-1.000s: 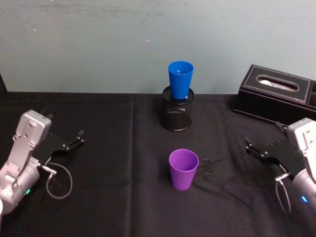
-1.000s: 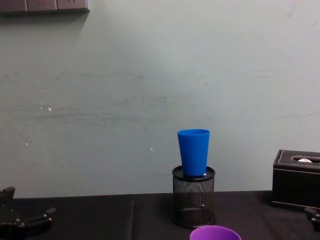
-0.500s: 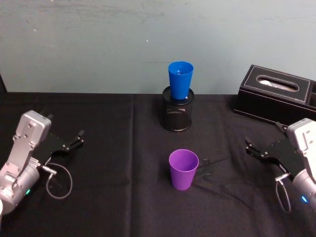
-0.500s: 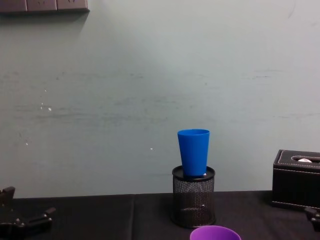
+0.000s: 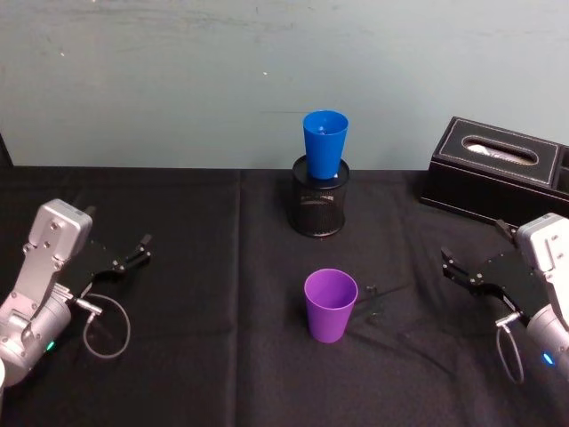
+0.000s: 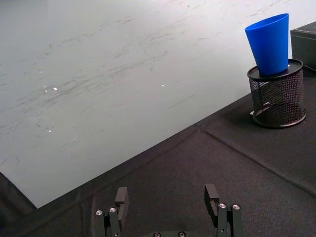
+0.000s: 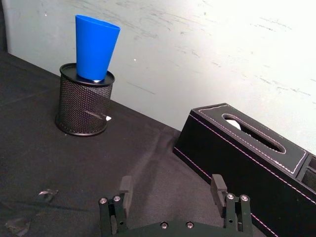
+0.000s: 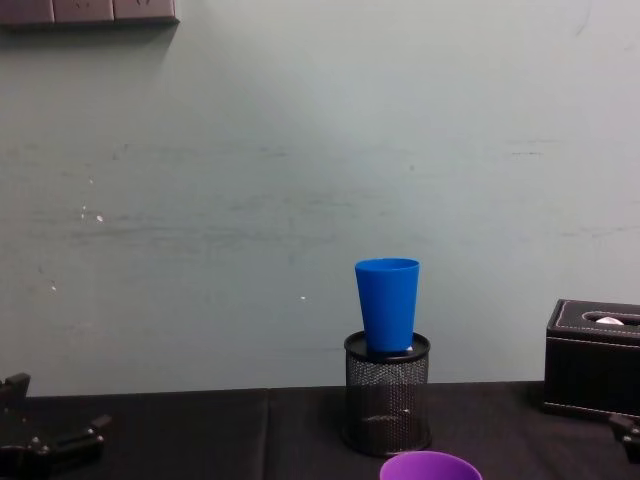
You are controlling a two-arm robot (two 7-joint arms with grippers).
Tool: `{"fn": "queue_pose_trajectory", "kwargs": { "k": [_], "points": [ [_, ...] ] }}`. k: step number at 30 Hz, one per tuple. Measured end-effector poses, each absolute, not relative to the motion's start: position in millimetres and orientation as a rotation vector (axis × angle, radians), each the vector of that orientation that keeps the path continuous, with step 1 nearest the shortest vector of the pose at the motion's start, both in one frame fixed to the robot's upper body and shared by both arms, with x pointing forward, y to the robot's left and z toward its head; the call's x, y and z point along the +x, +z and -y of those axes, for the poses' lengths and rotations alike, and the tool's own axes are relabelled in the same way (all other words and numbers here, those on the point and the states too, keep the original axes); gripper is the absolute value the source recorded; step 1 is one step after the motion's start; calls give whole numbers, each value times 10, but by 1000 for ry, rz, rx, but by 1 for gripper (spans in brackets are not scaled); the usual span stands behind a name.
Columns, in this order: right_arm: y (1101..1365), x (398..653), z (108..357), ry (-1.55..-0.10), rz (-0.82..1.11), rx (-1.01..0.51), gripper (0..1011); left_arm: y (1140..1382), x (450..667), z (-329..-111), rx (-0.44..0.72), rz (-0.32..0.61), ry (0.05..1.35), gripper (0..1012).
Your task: Pick up one cup with a gripper and tap it against the other cup.
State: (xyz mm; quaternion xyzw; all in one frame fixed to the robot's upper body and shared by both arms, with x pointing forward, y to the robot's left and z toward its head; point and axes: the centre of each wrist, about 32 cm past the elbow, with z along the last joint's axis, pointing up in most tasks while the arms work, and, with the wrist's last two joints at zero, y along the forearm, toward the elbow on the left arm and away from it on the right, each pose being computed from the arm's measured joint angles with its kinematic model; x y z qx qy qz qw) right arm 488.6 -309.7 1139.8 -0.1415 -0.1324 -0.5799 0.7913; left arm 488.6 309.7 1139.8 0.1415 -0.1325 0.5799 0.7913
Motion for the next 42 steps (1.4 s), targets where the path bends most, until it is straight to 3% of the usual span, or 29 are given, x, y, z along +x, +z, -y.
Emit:
{"fn": "queue_pose_trajectory", "kwargs": {
  "k": [14, 28, 42],
  "points": [
    [11398, 4885, 3089, -1223, 291, -274, 1004, 11398, 4886, -3097, 304, 285, 1248, 1011],
    [11476, 4895, 3040, -995, 219, -111, 1004, 11398, 4886, -3096, 304, 285, 1248, 1011],
    [11654, 5087, 3363, -651, 16, -234, 1004, 11398, 4886, -3097, 304, 285, 1248, 1011]
  ]
}}
